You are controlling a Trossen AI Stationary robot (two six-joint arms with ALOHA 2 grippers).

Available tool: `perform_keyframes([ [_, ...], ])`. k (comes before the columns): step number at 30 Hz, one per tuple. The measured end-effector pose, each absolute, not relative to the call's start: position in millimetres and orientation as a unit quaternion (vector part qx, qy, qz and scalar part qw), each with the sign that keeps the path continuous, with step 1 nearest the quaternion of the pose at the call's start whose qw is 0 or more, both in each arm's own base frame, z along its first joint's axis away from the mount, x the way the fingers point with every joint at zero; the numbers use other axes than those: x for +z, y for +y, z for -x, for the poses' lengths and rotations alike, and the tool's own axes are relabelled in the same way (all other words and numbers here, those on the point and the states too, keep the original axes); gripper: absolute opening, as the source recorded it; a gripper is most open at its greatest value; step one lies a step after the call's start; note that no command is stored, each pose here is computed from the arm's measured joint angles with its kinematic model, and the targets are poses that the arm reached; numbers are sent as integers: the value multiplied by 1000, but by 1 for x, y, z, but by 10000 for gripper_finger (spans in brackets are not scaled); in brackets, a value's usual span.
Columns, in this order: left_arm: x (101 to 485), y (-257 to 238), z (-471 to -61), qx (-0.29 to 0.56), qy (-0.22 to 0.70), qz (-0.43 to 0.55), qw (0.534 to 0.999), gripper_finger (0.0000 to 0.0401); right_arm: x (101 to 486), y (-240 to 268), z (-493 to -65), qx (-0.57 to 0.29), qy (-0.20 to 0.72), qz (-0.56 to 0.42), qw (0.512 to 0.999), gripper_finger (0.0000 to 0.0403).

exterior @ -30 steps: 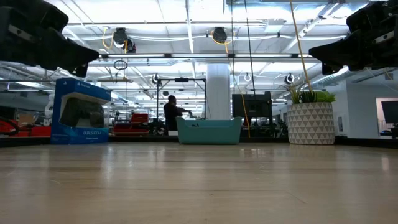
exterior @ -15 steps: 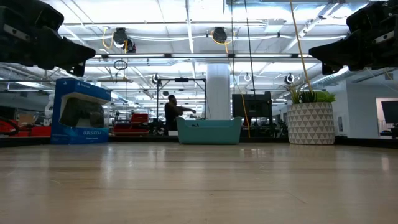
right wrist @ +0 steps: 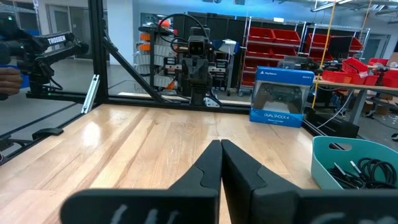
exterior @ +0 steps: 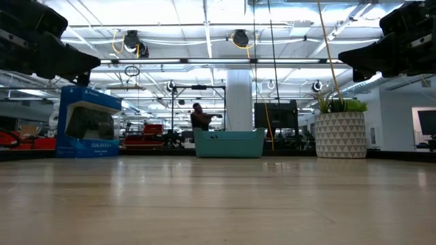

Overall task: Pick and place USB-C Cables
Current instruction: Return to Home Position

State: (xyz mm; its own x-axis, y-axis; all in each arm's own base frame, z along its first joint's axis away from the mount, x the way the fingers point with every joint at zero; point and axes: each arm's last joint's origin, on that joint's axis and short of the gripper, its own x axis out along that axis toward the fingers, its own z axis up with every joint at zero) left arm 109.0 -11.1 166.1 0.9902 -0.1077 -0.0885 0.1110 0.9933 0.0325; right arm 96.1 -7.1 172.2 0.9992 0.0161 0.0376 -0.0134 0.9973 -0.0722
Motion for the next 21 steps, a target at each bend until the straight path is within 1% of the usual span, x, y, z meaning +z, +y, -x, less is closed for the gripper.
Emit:
perform_keyframes([
  [3, 166, -11, -109, -55, 45, -26, 997, 4, 172, -7, -96, 7, -19, 36, 999, 0],
  [8, 157, -11, -109, -51, 57, -28, 997, 14, 172, -7, -96, 7, -19, 36, 999, 0],
  [11, 159, -9, -109, -45, 51, -27, 997, 12, 172, -7, -96, 7, -19, 36, 999, 0],
  [15, 166, -9, -110, -48, 12, -35, 998, 4, 172, -7, -96, 7, -19, 36, 999, 0],
  [18, 176, -9, -108, -57, -43, -42, 997, 13, 172, -7, -96, 7, -19, 36, 999, 0],
  [21, 179, -9, -106, -57, -59, -46, 996, 17, 172, -7, -96, 7, -19, 36, 999, 0],
])
